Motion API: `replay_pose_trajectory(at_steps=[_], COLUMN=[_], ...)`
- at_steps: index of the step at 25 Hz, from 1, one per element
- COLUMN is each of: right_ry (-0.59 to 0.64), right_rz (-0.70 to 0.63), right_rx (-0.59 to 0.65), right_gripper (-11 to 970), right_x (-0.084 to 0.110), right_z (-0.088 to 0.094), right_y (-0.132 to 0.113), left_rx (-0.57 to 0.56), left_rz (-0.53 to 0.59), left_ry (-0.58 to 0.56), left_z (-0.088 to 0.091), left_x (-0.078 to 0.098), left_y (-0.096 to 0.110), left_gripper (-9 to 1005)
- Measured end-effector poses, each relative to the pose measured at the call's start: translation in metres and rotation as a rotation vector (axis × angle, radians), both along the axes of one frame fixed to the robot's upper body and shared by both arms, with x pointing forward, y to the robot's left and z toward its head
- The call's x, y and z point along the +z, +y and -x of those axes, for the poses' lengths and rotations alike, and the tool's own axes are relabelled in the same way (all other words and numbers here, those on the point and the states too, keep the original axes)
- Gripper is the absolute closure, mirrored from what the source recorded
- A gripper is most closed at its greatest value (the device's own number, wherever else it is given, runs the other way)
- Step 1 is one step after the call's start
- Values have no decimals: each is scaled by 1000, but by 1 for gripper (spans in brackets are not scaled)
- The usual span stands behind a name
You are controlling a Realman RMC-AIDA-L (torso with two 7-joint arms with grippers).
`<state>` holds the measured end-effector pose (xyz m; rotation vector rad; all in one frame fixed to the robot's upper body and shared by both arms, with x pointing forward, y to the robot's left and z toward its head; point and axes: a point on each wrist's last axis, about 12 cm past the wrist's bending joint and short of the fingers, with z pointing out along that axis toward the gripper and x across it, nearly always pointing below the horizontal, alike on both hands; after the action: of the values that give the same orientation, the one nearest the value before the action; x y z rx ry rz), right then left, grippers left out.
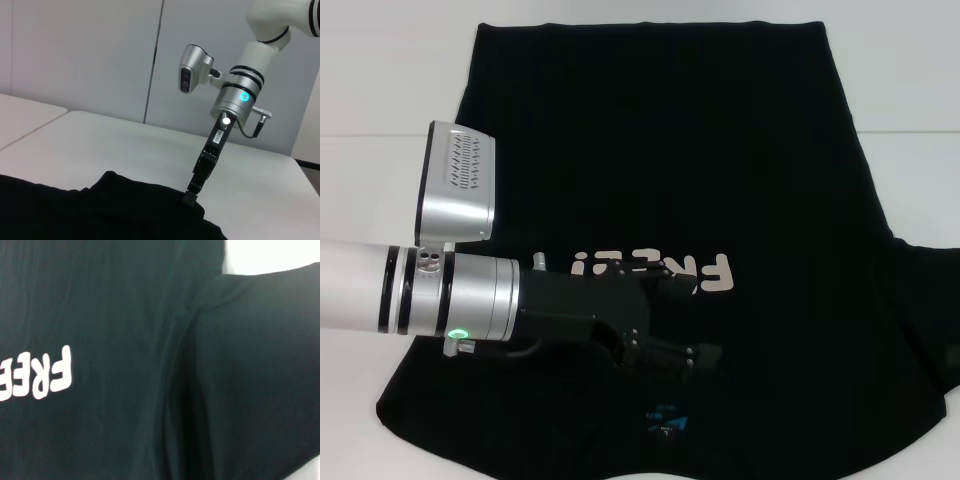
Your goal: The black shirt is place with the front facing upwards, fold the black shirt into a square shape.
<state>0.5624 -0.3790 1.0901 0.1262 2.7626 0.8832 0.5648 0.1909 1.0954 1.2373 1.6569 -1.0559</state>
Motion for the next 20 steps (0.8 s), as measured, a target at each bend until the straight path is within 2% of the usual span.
replay_pose_trajectory(at_steps=[5, 10, 20], right_ry=[-14, -54, -171], right_rz=[10, 24, 114], right_rx=[-18, -49, -72], right_gripper=[828, 947, 947], right_x=[0, 3, 14], right_z=[2, 1, -9], right_y=[-6, -14, -32], left_rx=[1, 9, 39], left_rz=[1, 7, 41], left_ry=[2, 7, 27], left_z=[0, 2, 4], left_x=[0, -2, -3], left_y=[0, 1, 2], left_gripper=[64, 64, 64])
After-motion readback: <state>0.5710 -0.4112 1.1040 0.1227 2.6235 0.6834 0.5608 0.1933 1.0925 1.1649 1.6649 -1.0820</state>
